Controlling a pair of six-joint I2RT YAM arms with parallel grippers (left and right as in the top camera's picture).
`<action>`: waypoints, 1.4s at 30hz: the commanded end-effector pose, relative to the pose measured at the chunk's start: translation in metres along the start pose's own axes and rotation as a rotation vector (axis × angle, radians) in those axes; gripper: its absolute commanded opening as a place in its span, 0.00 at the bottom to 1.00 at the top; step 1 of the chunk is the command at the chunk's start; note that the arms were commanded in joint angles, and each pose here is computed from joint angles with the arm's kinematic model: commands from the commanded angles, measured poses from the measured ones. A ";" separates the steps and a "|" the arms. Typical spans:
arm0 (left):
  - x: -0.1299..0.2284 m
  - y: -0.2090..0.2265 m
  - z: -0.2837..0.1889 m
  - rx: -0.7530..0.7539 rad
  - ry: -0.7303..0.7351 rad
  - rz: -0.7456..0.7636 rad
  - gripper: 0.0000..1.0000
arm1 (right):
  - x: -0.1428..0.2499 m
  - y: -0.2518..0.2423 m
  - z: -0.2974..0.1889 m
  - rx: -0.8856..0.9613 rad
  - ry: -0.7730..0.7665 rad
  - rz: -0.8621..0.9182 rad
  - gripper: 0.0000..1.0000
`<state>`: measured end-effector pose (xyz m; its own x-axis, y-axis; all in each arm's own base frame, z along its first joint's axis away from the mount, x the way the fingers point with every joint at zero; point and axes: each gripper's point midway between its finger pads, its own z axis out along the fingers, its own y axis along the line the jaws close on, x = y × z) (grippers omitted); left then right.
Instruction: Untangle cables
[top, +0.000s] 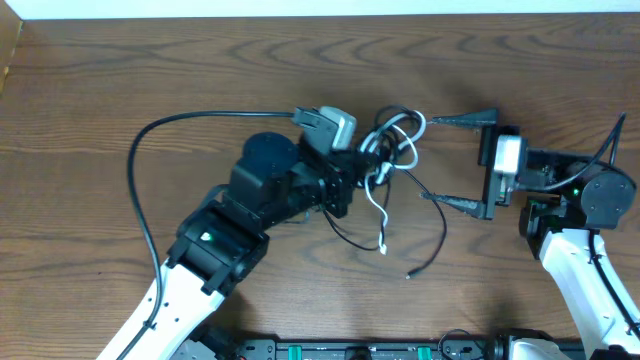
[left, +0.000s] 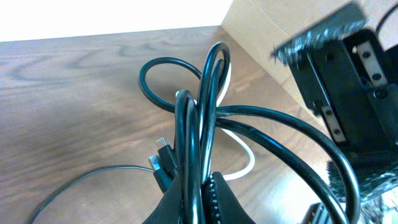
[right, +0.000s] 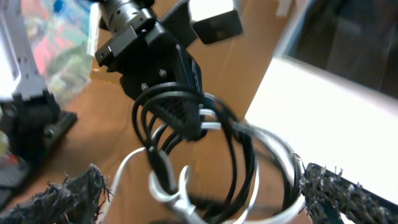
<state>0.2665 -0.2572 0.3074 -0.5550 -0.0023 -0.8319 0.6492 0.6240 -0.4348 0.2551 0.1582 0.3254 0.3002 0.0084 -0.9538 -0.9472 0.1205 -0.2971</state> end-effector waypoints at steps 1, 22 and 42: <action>-0.019 0.000 -0.013 -0.016 -0.069 0.036 0.08 | 0.001 -0.003 -0.003 0.014 0.003 0.227 0.99; -0.017 -0.043 -0.018 0.225 -0.040 0.071 0.08 | 0.038 -0.039 -0.007 0.212 -0.019 0.660 0.99; -0.004 -0.082 -0.033 0.467 0.028 0.106 0.08 | 0.072 -0.063 -0.017 0.412 -0.005 0.821 0.99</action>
<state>0.2140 -0.2827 0.3410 -0.5247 0.0622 -0.8490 0.8243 0.2863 -0.4885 0.3226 0.1406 0.2755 -0.4786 0.2268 -0.8482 -0.7699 0.3562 0.5296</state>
